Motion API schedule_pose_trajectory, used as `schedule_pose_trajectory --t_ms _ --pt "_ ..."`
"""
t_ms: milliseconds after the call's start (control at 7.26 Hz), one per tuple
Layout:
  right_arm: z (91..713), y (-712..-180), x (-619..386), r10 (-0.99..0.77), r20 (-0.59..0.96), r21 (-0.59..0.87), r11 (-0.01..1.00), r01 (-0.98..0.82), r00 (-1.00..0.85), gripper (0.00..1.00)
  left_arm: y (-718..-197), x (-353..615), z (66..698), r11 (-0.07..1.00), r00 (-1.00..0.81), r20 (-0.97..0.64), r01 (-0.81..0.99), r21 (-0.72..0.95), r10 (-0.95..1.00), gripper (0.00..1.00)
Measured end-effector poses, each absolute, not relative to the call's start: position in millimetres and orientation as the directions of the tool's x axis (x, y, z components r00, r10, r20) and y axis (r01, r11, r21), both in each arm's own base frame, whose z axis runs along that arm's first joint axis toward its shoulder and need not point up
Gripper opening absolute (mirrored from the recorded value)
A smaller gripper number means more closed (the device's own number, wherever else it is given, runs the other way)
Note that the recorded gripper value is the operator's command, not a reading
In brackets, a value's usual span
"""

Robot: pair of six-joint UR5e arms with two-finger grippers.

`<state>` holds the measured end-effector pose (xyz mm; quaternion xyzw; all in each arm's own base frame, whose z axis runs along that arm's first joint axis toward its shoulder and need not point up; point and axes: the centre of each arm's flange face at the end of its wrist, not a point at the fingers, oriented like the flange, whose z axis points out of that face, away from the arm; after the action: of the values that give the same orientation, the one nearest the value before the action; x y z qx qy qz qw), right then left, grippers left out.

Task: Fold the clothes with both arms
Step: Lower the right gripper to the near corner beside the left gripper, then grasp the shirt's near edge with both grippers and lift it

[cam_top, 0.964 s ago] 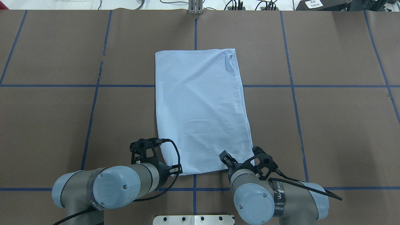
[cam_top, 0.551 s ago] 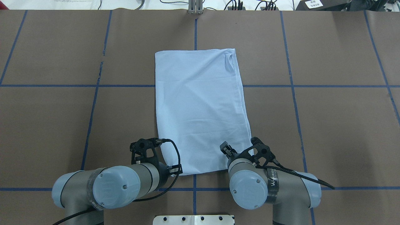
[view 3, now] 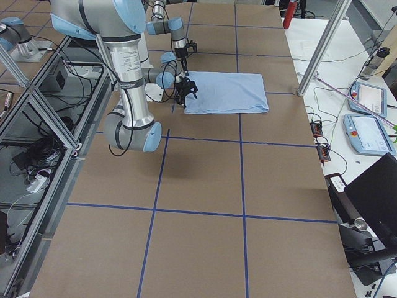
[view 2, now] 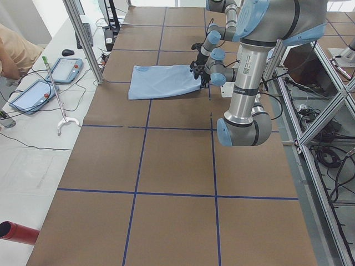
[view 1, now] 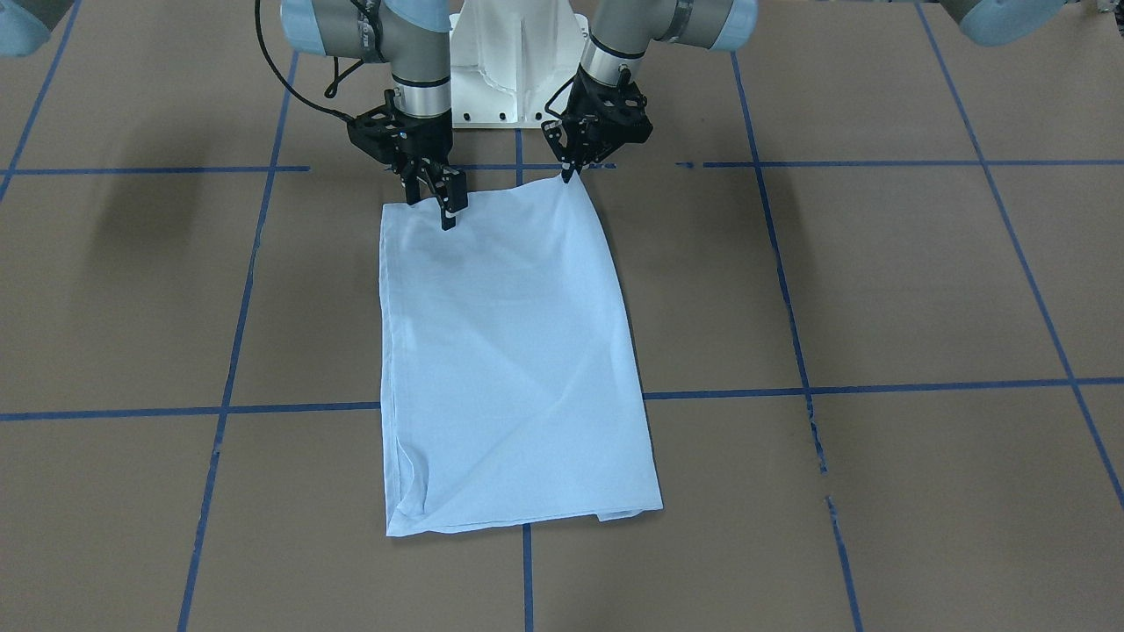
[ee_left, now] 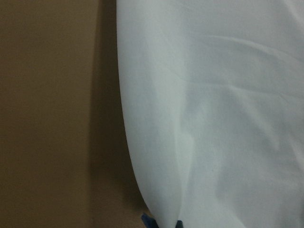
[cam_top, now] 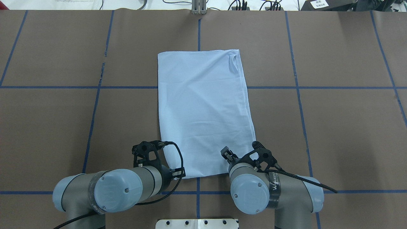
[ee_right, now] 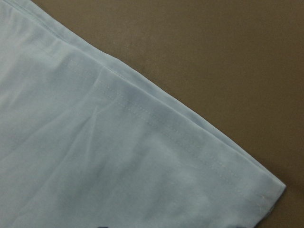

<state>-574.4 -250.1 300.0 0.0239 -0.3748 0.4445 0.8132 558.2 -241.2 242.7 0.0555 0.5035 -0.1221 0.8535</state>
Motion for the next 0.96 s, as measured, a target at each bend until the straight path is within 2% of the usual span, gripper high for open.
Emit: schedule_pose_trajectory --t_ms 138,275,413,551,688,826,964 --pt "300.1 -250.2 -575.0 0.707 0.63 -0.296 0.602 -0.742 0.323 0.64 -241.2 558.2 242.6 0.964 0.463 -0.873 0.264 -0.028 -0.153 0.0" --pt "299.8 -250.5 -575.6 0.71 0.628 -0.299 0.598 -0.743 0.319 0.52 -241.2 558.2 242.2 0.964 0.462 -0.873 0.265 -0.029 -0.153 0.0" --pt "299.4 -251.2 -575.8 0.715 0.626 -0.305 0.591 -0.747 0.31 0.52 -241.2 558.3 241.9 0.964 0.462 -0.874 0.264 -0.029 -0.153 0.0" --pt "299.5 -251.7 -576.4 0.722 0.623 -0.311 0.581 -0.752 0.3 0.32 -241.3 558.3 241.9 0.964 0.462 -0.874 0.265 -0.029 -0.153 0.0" --pt "299.3 -253.4 -577.1 0.734 0.617 -0.323 0.565 -0.759 0.284 0.23 -241.2 558.1 241.6 0.964 0.461 -0.874 0.264 -0.029 -0.153 0.0" --pt "298.4 -256.1 -577.8 0.749 0.609 -0.339 0.542 -0.769 0.259 0.0 -241.2 558.0 241.4 0.964 0.461 -0.874 0.264 -0.029 -0.153 0.0" --pt "297.3 -259.5 -577.7 0.766 0.6 -0.357 0.515 -0.779 0.231 0.0 -241.2 557.9 240.9 0.964 0.459 -0.875 0.264 -0.029 -0.152 0.0"
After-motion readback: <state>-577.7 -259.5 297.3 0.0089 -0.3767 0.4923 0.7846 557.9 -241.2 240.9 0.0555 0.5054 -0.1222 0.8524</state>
